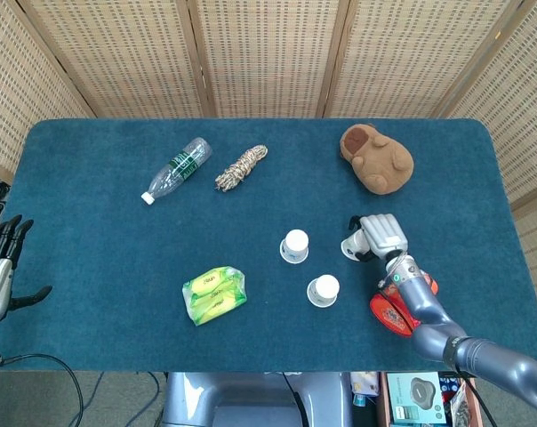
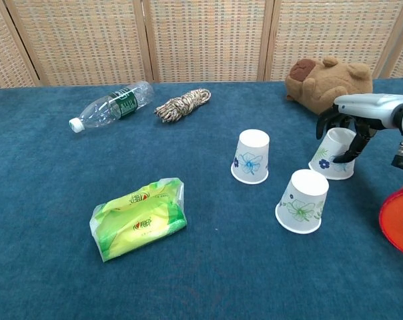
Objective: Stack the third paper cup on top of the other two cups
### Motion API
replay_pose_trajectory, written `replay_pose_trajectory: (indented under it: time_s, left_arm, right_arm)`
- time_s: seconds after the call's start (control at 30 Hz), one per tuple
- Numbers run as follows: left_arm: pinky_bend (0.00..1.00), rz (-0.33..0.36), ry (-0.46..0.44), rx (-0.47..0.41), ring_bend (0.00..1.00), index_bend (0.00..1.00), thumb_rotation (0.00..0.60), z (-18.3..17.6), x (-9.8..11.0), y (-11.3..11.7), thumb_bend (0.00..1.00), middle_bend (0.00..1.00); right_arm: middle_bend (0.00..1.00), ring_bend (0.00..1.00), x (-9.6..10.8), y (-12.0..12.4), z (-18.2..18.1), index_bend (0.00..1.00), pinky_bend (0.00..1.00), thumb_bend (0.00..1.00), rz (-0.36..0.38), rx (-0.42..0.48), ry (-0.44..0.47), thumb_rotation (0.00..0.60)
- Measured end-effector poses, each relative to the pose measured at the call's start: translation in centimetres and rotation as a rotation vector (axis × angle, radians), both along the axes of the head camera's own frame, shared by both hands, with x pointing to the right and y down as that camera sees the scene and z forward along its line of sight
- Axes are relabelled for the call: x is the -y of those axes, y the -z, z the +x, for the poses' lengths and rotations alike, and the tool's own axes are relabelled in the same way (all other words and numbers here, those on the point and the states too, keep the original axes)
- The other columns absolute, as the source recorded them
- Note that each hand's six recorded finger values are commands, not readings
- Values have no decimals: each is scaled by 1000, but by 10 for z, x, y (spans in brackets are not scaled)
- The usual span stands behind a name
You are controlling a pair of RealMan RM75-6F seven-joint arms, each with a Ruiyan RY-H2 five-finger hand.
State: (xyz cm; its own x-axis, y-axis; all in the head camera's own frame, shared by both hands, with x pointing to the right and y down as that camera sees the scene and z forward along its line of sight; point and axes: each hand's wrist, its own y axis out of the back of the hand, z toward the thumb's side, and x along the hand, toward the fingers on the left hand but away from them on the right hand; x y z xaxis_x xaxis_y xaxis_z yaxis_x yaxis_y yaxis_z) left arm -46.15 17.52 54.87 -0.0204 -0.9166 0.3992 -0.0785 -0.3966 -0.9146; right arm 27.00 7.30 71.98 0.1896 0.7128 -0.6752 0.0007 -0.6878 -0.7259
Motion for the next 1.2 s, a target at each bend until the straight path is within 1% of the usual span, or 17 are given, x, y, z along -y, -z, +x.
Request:
replay_pose_trajectory:
  time_s: [0.13,0.27,0.53,0.7,0.83,0.97,1.0,1.07,1.13,1.17,1.2]
  left_arm:
    - [0,-2,-1,1,0,0,600,1,0,-1,162,0]
    - [0,-4,-3,8,0,0,600,1,0,-2,163,0]
    - [0,-14,1,13,0,0,600,0,0,-3,162,0]
    - [0,-23,1,15,0,0,600,0,1,-4,162,0]
    - [0,-22,4,10,0,0,600,-1,1,-4,163,0]
    - [0,-21,6,5,0,0,600,-1,2,-3,164,0]
    - [0,-21,7,4,0,0,600,-1,2,-2,164,0]
    - [0,-22,6,1,0,0,600,-1,2,-2,163,0]
    - [0,-21,6,1,0,0,600,-2,2,-2,163,0]
    - [0,-20,7,1,0,0,600,-2,2,-2,163,0]
    - [0,-19,7,1,0,0,600,-2,2,-2,163,0]
  right_arm:
    - [540,484,0,6,-14,400,615,387,7,34,21,600]
    - [539,484,0,15,-39,400,616,391,18,80,61,600]
    - [538,484,5,18,-73,400,615,391,32,104,83,600]
    - [533,484,5,19,-89,400,615,391,61,82,110,600]
    - [530,484,4,16,-95,400,615,391,64,68,106,600]
    - [509,480,3,13,-98,400,614,391,80,27,127,600]
    - [465,450,3,12,-97,380,589,391,83,18,130,600]
    - [329,337,2,10,-96,271,489,364,86,3,131,600]
    - [134,162,1,8,-95,75,330,245,78,0,130,600]
    - [62,88,-1,7,-95,20,256,189,65,1,132,600]
    - [27,48,-3,6,-95,3,209,167,52,2,133,600]
